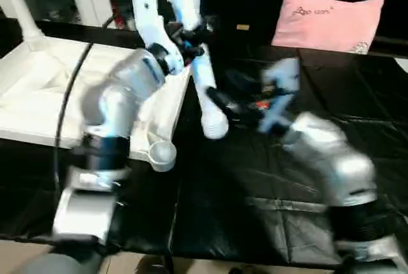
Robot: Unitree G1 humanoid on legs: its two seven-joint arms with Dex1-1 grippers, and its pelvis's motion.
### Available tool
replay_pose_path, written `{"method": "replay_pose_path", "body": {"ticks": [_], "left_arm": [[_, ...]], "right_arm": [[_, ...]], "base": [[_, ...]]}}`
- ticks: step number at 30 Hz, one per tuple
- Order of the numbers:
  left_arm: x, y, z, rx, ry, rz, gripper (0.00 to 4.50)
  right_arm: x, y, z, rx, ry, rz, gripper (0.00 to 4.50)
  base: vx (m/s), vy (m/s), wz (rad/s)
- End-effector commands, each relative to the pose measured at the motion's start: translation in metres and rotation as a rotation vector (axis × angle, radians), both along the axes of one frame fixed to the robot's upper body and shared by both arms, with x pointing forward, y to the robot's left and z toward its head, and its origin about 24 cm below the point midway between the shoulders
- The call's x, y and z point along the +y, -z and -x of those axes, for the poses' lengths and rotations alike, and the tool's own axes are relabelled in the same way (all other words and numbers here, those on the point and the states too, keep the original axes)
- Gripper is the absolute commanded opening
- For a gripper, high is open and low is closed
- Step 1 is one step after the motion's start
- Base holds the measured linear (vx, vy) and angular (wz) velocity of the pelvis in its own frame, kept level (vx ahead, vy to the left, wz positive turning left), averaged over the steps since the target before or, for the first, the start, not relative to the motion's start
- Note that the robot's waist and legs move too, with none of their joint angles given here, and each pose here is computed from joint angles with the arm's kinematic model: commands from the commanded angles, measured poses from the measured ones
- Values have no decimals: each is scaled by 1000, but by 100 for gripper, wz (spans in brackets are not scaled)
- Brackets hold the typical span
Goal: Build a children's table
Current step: Pick table leg
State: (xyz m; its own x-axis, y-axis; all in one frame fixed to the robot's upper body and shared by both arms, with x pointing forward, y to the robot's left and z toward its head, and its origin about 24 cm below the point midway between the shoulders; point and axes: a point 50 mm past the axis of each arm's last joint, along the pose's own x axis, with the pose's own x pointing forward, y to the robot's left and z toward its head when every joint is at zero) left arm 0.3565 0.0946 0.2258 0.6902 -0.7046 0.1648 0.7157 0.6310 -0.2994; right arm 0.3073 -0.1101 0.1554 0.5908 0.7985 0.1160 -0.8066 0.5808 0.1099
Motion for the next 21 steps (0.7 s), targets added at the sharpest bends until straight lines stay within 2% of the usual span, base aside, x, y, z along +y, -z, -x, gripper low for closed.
{"method": "replay_pose_path", "body": {"ticks": [1, 7, 8, 12, 13, 17, 21], "left_arm": [[-11, -15, 10, -42, 149, -11, 175], [-15, -24, 22, -63, 332, 7, 175], [-16, -28, 28, -82, 406, 17, 175], [-18, -36, 40, -128, 540, 38, 175], [-19, -37, 42, -139, 562, 40, 175], [-24, -39, 55, -184, 677, 48, 175], [-25, -40, 62, -199, 751, 67, 175]], "right_arm": [[-6, -5, -1, 37, -65, -6, 381], [-13, -9, 3, 90, -195, -1, 381], [-14, -9, 7, 104, -261, 10, 381], [-15, -5, 13, 148, -374, 20, 381], [-14, -4, 15, 158, -395, 24, 352], [-10, 5, 23, 193, -482, 62, 325], [-8, 9, 23, 212, -503, 61, 281]], "base": [[0, 0, 0], [0, 0, 0], [0, 0, 0], [0, 0, 0], [0, 0, 0], [0, 0, 0], [0, 0, 0]]}}
